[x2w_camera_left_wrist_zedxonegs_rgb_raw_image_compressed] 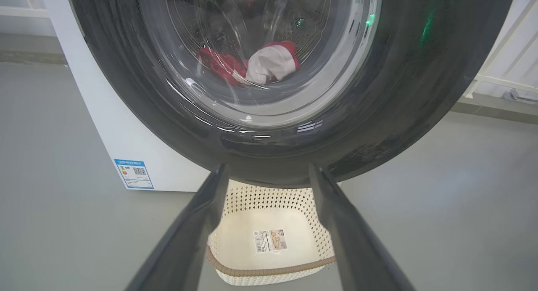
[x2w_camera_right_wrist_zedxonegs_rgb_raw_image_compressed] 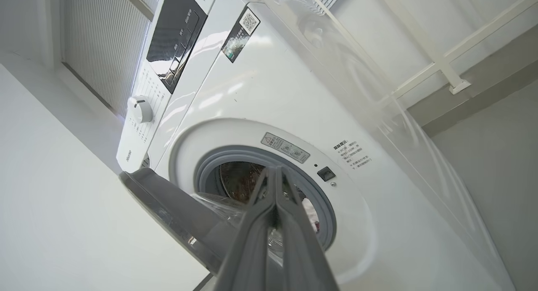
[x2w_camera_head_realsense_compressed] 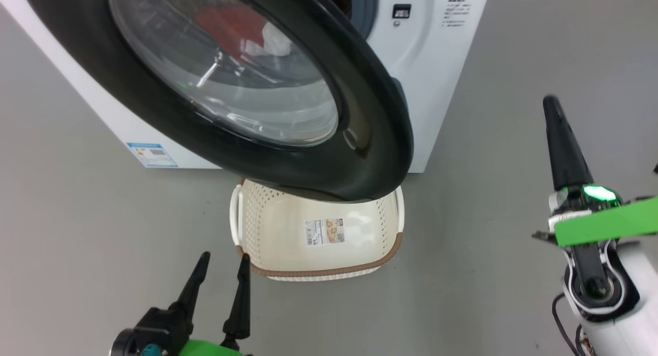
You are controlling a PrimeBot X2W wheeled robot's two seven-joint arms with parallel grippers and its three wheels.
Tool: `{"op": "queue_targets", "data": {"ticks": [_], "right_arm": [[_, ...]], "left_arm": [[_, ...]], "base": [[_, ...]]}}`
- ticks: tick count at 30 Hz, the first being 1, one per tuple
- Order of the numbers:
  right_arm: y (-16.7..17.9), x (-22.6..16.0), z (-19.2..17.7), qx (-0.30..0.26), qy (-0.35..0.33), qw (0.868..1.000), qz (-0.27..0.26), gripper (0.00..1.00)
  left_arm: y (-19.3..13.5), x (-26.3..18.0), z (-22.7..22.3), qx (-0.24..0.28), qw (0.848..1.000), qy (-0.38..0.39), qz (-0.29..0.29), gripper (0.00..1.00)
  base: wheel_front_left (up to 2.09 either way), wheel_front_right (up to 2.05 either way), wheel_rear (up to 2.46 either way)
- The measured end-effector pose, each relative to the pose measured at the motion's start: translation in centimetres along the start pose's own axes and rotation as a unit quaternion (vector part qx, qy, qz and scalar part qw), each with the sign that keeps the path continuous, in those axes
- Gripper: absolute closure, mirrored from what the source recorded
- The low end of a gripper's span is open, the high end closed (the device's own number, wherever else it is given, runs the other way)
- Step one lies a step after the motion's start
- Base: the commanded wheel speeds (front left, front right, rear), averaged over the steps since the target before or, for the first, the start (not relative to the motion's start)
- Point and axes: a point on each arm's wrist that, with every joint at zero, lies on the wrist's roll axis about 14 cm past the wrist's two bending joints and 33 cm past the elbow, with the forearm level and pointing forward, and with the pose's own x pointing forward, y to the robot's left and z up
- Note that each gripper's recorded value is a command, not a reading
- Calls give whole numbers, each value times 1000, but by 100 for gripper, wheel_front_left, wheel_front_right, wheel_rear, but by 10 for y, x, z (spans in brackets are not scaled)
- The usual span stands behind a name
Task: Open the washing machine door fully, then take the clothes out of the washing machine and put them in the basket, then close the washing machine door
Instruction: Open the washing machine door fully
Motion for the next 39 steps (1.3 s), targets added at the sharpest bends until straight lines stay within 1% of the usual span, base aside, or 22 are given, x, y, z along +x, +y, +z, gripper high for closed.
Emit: {"op": "queue_targets", "data": {"ticks": [1,4,7,8,9,11,15,21,25,29,33,39], "right_arm": [[3,4,-2,11,3,1000,5,100],[12,15,-19,71,30,997,15,100],[20,24,-37,113,79,990,24,100],[20,24,-37,113,79,990,24,100],[20,27,-41,130,91,987,22,100],[21,32,-54,172,128,976,19,100],[19,36,-76,223,199,954,15,100],[10,47,-90,269,253,929,12,100],[3,45,-108,301,304,904,7,100],[-2,43,-121,321,340,884,4,100],[2,46,-128,337,361,869,13,100],[5,44,-135,346,379,858,17,100]], "left_arm": [[0,1,1,1,1000,-2,1,0],[0,1,1,-1,1000,-1,2,0],[1,0,-2,-2,1000,4,5,0],[1,0,-2,-2,1000,4,5,0],[1,0,-3,-2,1000,5,5,0],[3,2,-2,-5,1000,3,9,0],[5,4,-3,-12,1000,5,15,0],[7,5,-7,-17,1000,12,22,0],[6,9,-6,-18,1000,10,21,0],[9,8,-8,-20,999,14,28,0],[11,7,-10,-22,999,17,31,0],[13,6,-4,-21,999,9,36,0]], "base": [[0,0,0],[0,0,0],[0,0,0],[0,0,0],[0,0,0],[0,0,0],[0,0,0],[0,0,0],[0,0,0],[0,0,0],[0,0,0],[0,0,0]]}}
